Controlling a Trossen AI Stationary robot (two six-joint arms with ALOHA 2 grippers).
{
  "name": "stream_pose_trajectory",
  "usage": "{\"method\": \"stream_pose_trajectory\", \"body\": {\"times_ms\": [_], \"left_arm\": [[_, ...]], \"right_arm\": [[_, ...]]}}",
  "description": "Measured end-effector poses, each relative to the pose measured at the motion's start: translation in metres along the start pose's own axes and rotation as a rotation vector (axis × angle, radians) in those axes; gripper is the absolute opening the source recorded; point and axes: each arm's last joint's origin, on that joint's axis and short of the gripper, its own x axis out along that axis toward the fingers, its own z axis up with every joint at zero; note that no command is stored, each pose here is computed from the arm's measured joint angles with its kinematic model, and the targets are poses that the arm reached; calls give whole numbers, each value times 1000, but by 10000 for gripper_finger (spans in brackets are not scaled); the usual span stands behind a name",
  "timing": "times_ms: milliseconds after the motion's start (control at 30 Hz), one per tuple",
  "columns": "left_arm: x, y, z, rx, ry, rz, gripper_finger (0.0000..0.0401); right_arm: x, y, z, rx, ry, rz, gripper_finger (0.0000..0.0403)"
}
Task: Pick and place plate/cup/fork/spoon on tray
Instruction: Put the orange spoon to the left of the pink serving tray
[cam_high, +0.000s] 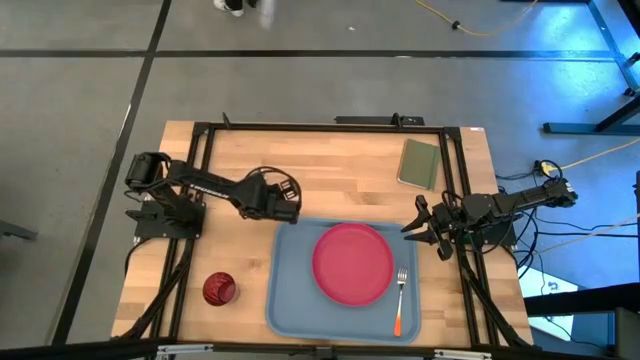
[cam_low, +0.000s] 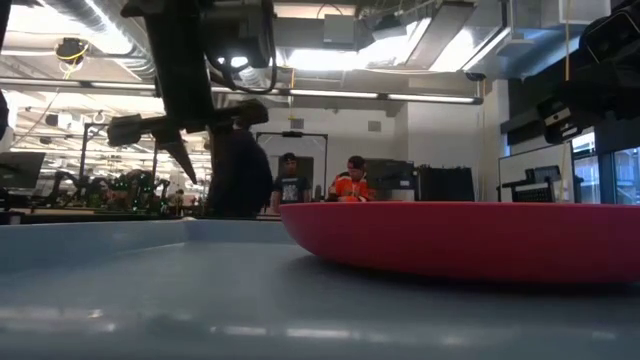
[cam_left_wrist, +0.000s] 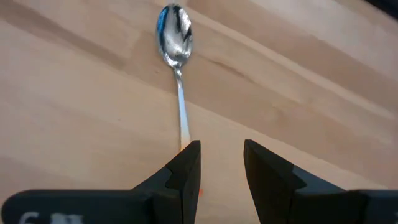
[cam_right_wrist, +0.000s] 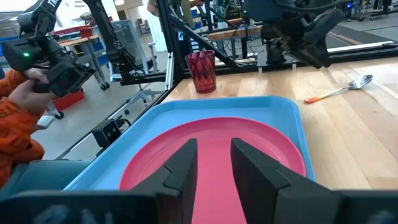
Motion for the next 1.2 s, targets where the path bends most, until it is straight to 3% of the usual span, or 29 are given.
{"method": "stream_pose_trajectory", "body": {"times_ms": [233, 467, 833, 1200], "left_arm": [[6, -5, 5, -42, 15, 6, 115], [24, 5, 3, -154, 59, 238, 115], [54, -5, 4, -141, 37, 251, 115], [64, -9, 13, -102, 8, 249, 115]], "right_arm": [[0, 0, 0, 0, 0, 0, 102], [0, 0, 0, 0, 0, 0, 102], [0, 0, 0, 0, 0, 0, 102], [0, 0, 0, 0, 0, 0, 102]]}}
